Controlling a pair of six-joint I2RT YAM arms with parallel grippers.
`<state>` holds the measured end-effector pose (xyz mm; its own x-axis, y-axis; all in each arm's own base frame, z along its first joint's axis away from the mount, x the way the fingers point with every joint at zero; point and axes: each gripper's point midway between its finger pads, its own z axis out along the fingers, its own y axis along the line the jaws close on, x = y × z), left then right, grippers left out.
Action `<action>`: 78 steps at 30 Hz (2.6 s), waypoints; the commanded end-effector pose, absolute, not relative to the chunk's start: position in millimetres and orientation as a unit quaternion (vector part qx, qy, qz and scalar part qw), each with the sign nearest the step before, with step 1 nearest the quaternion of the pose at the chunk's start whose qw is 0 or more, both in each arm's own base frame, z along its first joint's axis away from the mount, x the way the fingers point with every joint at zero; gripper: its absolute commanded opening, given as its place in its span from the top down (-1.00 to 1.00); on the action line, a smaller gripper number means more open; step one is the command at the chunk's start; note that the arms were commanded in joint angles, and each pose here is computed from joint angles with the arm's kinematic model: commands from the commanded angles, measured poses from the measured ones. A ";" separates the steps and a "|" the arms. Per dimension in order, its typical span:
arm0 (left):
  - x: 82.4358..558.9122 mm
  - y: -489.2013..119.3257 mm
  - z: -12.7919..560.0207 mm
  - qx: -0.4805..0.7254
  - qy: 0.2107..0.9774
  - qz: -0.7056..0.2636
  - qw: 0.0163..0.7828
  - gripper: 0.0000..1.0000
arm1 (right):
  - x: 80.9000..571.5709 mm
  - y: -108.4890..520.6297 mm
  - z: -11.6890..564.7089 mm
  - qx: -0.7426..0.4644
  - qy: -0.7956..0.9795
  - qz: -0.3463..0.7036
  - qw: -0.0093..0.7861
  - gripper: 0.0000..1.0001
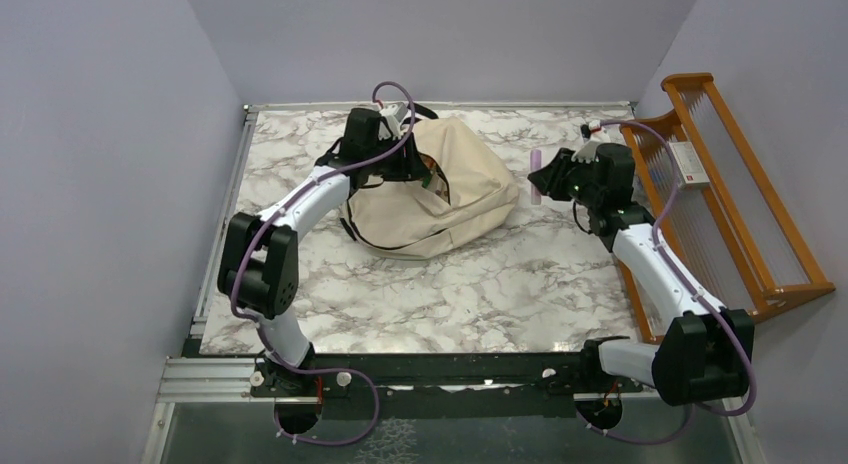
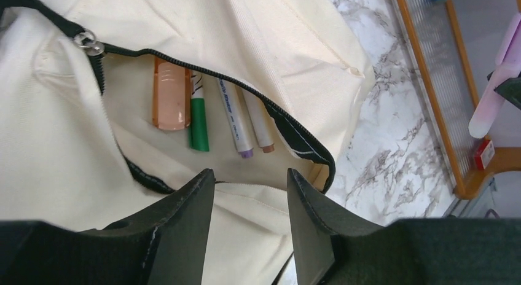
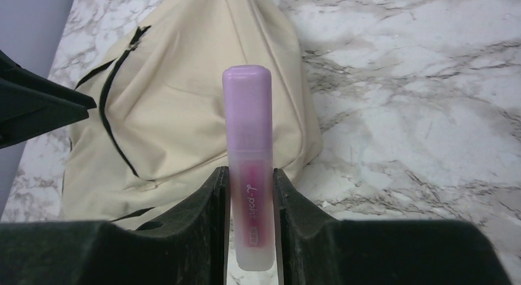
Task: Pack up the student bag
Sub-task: Pick up the stationery from the center of the board.
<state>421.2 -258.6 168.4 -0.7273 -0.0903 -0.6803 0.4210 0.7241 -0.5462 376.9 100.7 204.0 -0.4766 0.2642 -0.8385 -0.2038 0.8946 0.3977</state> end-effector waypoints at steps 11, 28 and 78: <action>371.7 -239.6 271.6 0.105 0.767 -0.407 0.485 0.04 | 380.6 203.7 268.1 -0.014 0.751 0.395 0.529 0.98; 332.6 -304.1 310.3 0.192 0.701 -0.484 0.487 -0.11 | 380.8 273.2 328.3 0.041 0.675 0.518 0.524 0.99; 396.5 -244.7 280.8 0.044 0.766 -0.378 0.518 1.00 | 374.2 279.7 311.8 -0.080 0.714 0.408 0.563 0.02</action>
<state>383.2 -278.1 278.9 -0.4830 -0.2785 -0.8301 0.5559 0.6350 -0.5365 371.8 279.8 303.7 -0.4127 0.4518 -0.7909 -0.5219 0.5944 0.6119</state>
